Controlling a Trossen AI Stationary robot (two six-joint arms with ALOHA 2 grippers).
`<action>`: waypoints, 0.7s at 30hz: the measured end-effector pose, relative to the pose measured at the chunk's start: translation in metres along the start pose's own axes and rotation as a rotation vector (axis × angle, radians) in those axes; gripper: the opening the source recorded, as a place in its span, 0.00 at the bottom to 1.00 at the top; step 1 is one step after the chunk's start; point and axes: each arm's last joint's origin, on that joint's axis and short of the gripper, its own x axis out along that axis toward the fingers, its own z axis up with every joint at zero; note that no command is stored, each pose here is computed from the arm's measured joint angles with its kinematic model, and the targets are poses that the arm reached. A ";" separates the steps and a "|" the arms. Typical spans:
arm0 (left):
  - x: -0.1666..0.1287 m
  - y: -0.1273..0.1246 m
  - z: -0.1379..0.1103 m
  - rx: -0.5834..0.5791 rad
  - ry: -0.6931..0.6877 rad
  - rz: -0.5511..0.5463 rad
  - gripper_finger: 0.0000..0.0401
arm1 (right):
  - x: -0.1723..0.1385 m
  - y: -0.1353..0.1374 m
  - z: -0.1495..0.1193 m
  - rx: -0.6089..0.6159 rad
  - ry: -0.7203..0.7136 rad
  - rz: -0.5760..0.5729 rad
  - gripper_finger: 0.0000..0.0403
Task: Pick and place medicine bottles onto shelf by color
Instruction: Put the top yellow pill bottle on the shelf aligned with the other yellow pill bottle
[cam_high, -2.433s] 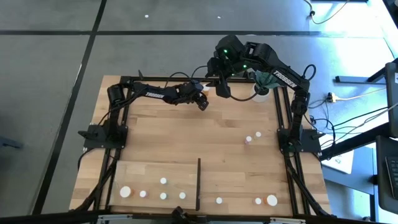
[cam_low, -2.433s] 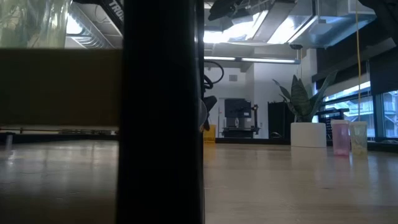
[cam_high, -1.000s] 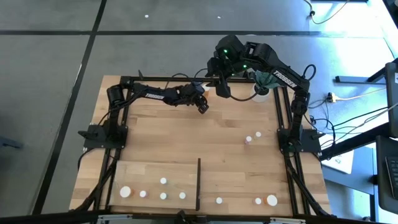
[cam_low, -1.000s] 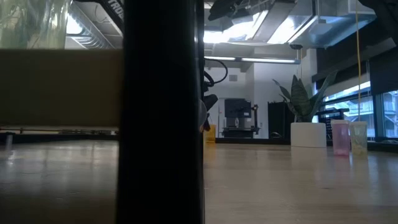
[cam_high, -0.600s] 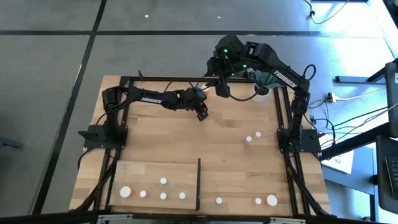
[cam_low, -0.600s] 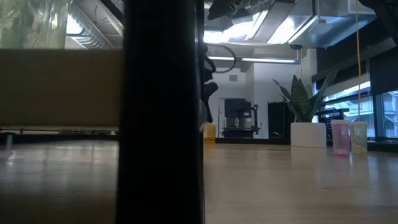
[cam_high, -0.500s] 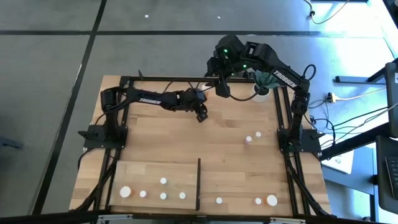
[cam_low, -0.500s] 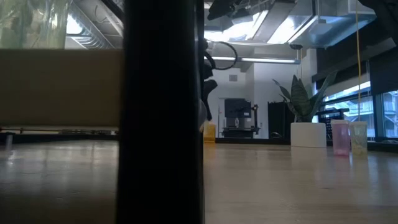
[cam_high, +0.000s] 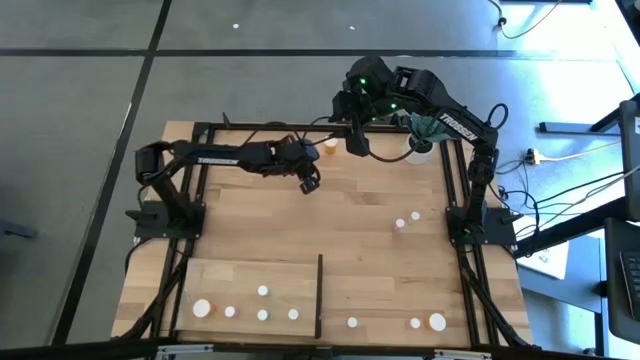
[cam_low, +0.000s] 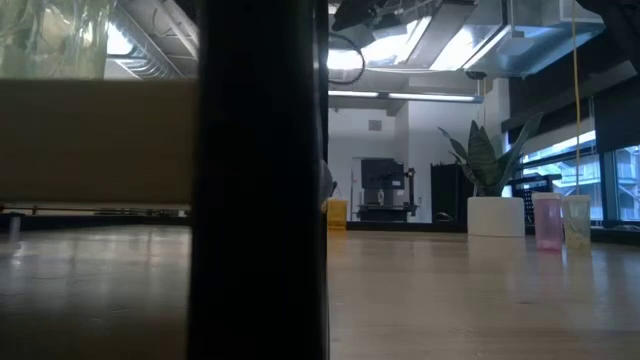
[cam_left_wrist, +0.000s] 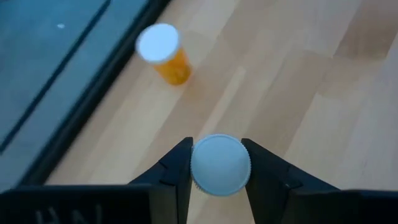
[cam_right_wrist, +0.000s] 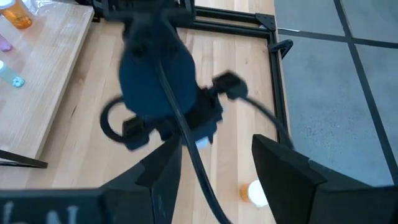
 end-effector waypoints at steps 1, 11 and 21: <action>-0.004 0.001 0.000 0.001 -0.005 0.007 0.28 | 0.000 0.000 0.000 0.000 -0.001 -0.001 0.49; -0.037 0.002 -0.031 -0.044 0.007 -0.006 0.28 | 0.000 -0.001 0.001 0.002 -0.012 -0.005 0.49; -0.088 -0.006 -0.072 -0.066 -0.099 -0.125 0.28 | 0.000 0.020 0.000 -0.105 -0.078 0.332 0.49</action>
